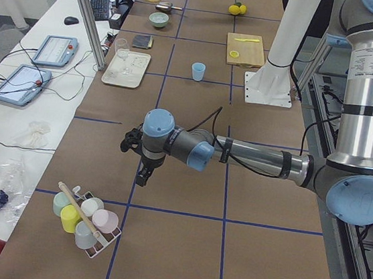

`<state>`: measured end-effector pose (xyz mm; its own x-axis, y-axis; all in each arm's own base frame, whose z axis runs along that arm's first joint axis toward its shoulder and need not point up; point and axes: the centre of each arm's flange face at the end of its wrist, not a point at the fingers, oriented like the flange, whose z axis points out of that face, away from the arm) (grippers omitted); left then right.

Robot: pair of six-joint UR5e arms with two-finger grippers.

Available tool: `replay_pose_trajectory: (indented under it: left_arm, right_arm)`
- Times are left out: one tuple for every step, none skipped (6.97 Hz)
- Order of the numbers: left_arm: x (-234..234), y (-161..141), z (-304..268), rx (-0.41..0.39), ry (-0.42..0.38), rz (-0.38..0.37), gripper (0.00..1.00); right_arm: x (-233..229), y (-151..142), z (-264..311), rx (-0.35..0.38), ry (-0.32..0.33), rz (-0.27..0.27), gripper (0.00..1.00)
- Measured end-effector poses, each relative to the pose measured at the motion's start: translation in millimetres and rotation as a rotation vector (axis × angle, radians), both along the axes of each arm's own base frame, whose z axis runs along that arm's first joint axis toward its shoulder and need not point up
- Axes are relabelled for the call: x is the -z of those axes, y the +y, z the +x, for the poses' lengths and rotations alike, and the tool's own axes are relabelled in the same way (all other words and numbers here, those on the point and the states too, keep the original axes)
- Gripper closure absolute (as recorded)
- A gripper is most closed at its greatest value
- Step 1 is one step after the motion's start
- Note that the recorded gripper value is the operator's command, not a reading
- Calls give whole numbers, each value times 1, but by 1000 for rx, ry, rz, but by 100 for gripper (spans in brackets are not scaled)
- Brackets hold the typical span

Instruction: Squeeze lemon into cup

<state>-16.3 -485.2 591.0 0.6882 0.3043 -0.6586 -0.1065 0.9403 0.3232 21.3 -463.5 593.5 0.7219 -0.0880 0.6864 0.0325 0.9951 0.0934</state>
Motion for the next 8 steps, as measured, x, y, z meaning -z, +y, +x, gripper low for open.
replay_pose_trajectory:
  left_arm:
    - [-1, 4, -18, 10, 2, -42, 0]
    - [0, 8, -30, 16, 1, -87, 0]
    - [-4, 12, -35, 21, -1, -132, 0]
    - [-11, 16, -37, 28, -2, -173, 0]
    - [-16, 19, -38, 34, -4, -198, 0]
    - [-21, 22, -38, 38, -5, -214, 0]
    - [-25, 25, -38, 38, -7, -222, 0]
    - [-26, 27, -38, 38, -7, -223, 0]
  right_arm:
    - [-21, 3, 17, 4, -2, -8, 0]
    - [-32, 5, 30, -2, -6, -21, 0]
    - [-36, 6, 40, -13, -6, -32, 0]
    - [-36, 7, 48, -23, -2, -36, 0]
    - [-37, 8, 50, -22, 8, -35, 0]
    - [-37, 7, 50, -15, 18, -30, 0]
    - [-35, 5, 49, -8, 23, -24, 0]
    - [-32, 2, 44, 3, 26, -18, 0]
